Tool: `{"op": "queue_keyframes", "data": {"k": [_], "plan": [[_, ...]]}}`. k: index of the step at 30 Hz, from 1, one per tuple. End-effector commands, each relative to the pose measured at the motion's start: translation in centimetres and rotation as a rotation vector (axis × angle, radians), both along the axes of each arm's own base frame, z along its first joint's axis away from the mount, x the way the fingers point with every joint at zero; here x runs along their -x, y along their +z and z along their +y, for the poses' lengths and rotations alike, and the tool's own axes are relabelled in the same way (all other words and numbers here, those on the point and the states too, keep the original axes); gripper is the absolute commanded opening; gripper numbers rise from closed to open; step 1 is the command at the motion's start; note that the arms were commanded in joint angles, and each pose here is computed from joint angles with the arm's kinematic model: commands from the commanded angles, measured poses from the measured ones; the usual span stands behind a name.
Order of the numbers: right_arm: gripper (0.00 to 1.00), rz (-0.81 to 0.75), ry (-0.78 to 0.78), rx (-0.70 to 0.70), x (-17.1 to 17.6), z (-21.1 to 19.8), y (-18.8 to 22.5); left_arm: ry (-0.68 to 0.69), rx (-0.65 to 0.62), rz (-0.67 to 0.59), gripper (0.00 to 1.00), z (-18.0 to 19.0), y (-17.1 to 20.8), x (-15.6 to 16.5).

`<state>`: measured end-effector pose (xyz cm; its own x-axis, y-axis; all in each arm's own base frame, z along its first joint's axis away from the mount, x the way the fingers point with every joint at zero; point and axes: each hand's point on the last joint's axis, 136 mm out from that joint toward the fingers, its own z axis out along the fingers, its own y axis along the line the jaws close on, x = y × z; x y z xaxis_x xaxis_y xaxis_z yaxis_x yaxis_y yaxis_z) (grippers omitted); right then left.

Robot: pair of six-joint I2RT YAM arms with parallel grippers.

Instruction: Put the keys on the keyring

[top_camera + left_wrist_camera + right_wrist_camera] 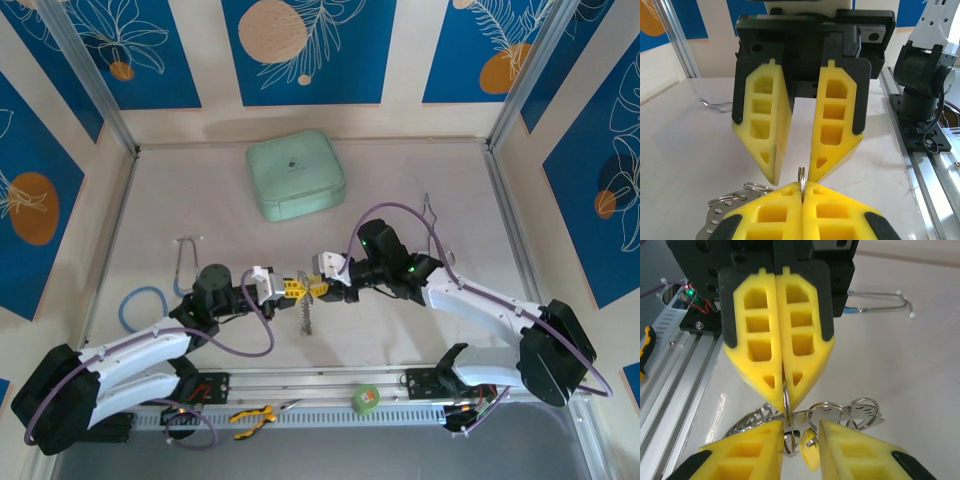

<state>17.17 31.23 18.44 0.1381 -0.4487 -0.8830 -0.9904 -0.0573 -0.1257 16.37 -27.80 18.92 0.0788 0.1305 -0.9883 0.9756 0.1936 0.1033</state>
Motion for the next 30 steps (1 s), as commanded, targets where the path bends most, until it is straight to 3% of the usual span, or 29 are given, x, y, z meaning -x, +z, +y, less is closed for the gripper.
{"op": "queue_keyframes", "data": {"k": [1,14,18,21,24,30], "plan": [[0.25,0.007,0.025,-0.050,0.7,0.0,1.0,-0.038,0.048,-0.045,0.00,-0.3,1.5,0.6],[0.22,0.024,0.031,-0.037,0.3,0.6,0.3,-0.039,0.048,-0.046,0.00,-0.2,1.5,0.7],[0.15,0.031,0.041,-0.039,0.3,0.9,0.4,-0.037,0.051,-0.049,0.00,-0.2,1.6,0.6],[0.03,0.029,0.052,-0.039,0.4,0.9,0.7,0.004,0.043,-0.045,0.00,-0.1,1.3,0.0],[0.00,0.011,0.048,0.002,0.4,0.5,0.5,0.058,0.013,-0.033,0.13,0.3,0.7,-0.8],[0.00,-0.016,0.045,0.119,0.4,-0.2,0.0,0.081,-0.064,-0.009,0.19,0.5,-0.3,-1.2]]}}
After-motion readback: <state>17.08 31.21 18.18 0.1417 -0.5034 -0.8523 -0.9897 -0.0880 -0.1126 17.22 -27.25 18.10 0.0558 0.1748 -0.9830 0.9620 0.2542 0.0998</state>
